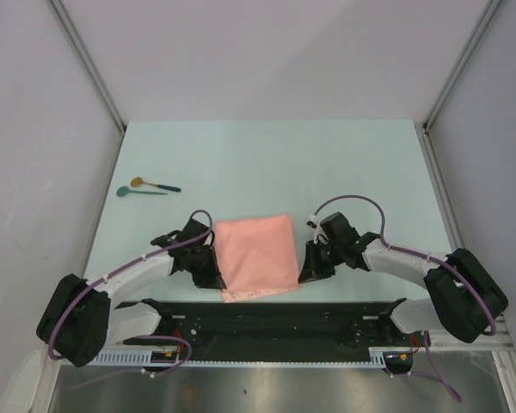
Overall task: Fold the napkin into a case and place the utensils inside
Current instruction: Move the lower triangle-folded napkin to the center of the board.
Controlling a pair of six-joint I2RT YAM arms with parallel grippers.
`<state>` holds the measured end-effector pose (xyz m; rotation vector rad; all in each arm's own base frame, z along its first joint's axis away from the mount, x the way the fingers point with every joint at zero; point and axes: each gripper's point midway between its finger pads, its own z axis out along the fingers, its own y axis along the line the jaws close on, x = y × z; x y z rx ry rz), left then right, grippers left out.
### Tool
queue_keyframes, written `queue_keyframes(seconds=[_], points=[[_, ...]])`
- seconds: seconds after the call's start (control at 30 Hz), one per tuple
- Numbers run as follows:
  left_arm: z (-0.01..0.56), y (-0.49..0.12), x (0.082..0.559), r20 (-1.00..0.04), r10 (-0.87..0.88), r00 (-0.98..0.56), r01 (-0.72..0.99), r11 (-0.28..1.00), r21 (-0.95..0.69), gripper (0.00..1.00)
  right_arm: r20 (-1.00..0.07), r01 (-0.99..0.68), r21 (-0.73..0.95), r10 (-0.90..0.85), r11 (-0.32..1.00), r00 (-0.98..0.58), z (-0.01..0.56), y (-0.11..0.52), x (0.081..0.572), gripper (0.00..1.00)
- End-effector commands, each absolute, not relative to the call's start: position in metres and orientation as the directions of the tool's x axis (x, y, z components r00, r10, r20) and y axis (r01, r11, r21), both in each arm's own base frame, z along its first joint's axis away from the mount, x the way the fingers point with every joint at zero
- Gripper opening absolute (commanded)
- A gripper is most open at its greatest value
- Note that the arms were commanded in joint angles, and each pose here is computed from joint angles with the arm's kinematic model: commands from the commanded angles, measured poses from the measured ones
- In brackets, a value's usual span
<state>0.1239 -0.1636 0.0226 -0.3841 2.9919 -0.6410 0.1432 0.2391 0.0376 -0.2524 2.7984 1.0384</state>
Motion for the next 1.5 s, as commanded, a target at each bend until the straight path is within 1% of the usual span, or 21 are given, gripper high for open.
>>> queue_keyframes(seconds=[0.0,0.07,0.13,0.17,0.23,0.27,0.3,0.33,0.37,0.43,0.53,0.57,0.67,0.7,0.77,0.8,0.87,0.9,1.1,1.23,1.47], points=[[0.028,-0.169,0.118,0.016,-0.253,-0.967,-0.234,0.868,-0.439,0.07,-0.227,-0.196,0.636,-0.061,0.746,-0.972,0.043,0.236,0.156,0.06],[0.026,-0.17,0.115,0.029,-0.253,-0.967,-0.239,0.863,-0.445,0.1,-0.229,-0.196,0.636,-0.06,0.747,-0.971,0.041,0.236,0.157,0.06],[0.023,-0.17,0.112,0.045,-0.248,-0.968,-0.242,0.863,-0.443,0.2,-0.225,-0.194,0.632,-0.062,0.75,-0.972,0.039,0.234,0.156,0.08],[0.023,-0.169,0.111,0.045,-0.243,-0.969,-0.238,0.866,-0.439,0.35,-0.225,-0.198,0.63,-0.067,0.751,-0.972,0.038,0.234,0.156,0.1],[0.027,-0.167,0.114,0.025,-0.242,-0.97,-0.229,0.873,-0.431,0.5,-0.223,-0.195,0.627,-0.066,0.754,-0.973,0.038,0.231,0.156,0.12],[0.036,-0.167,0.119,0.001,-0.236,-0.972,-0.213,0.876,-0.432,0.62,-0.237,-0.204,0.627,-0.065,0.752,-0.969,0.041,0.23,0.159,0.21],[0.04,-0.163,0.125,-0.031,-0.238,-0.971,-0.204,0.887,-0.415,0.66,-0.245,-0.208,0.626,-0.063,0.752,-0.967,0.043,0.23,0.161,0.27],[0.045,-0.161,0.131,-0.058,-0.242,-0.969,-0.199,0.893,-0.403,0.7,-0.253,-0.206,0.626,-0.053,0.753,-0.966,0.046,0.228,0.165,0.36],[0.059,-0.16,0.141,-0.094,-0.238,-0.967,-0.183,0.9,-0.395,0.74,-0.27,-0.215,0.623,-0.052,0.752,-0.961,0.048,0.227,0.17,0.4],[0.069,-0.151,0.157,-0.155,-0.251,-0.956,-0.182,0.916,-0.357,0.76,-0.299,-0.226,0.624,-0.038,0.748,-0.953,0.058,0.228,0.184,0.51],[0.089,-0.142,0.201,-0.251,-0.299,-0.921,-0.186,0.901,-0.391,0.79,-0.362,-0.242,0.612,-0.005,0.753,-0.932,0.069,0.23,0.217,0.62],[0.091,-0.143,0.211,-0.26,-0.308,-0.915,-0.182,0.891,-0.416,0.78,-0.352,-0.222,0.607,0.007,0.763,-0.936,0.064,0.229,0.228,0.63],[0.09,-0.145,0.243,-0.256,-0.33,-0.909,-0.179,0.861,-0.476,0.72,-0.409,-0.242,0.605,0.036,0.759,-0.912,0.078,0.239,0.268,0.63],[0.08,-0.145,0.249,-0.236,-0.323,-0.916,-0.189,0.869,-0.457,0.71,-0.4,-0.23,0.596,0.036,0.769,-0.916,0.069,0.242,0.278,0.63],[0.085,-0.147,0.268,-0.262,-0.319,-0.911,-0.174,0.872,-0.458,0.69,-0.428,-0.239,0.586,0.045,0.775,-0.903,0.074,0.251,0.303,0.63],[0.085,-0.148,0.274,-0.268,-0.317,-0.91,-0.168,0.872,-0.461,0.68,-0.393,-0.209,0.57,0.04,0.794,-0.919,0.058,0.251,0.308,0.63],[0.087,-0.152,0.288,-0.277,-0.321,-0.906,-0.165,0.868,-0.469,0.67,-0.435,-0.219,0.532,0.042,0.818,-0.9,0.062,0.255,0.332,0.63],[0.089,-0.153,0.292,-0.284,-0.322,-0.903,-0.16,0.867,-0.473,0.68,-0.416,-0.211,0.516,0.027,0.83,-0.909,0.052,0.257,0.334,0.63],[0.094,-0.153,0.304,-0.29,-0.333,-0.897,-0.157,0.854,-0.496,0.66,-0.444,-0.213,0.433,0.001,0.876,-0.896,0.044,0.263,0.358,0.59],[0.093,-0.149,0.305,-0.289,-0.349,-0.892,-0.167,0.846,-0.507,0.66,-0.449,-0.218,0.378,-0.028,0.9,-0.893,0.035,0.266,0.357,0.49],[0.094,-0.141,0.31,-0.291,-0.371,-0.882,-0.179,0.834,-0.522,0.66,-0.428,-0.202,0.31,-0.054,0.929,-0.902,0.013,0.262,0.355,0.38]])
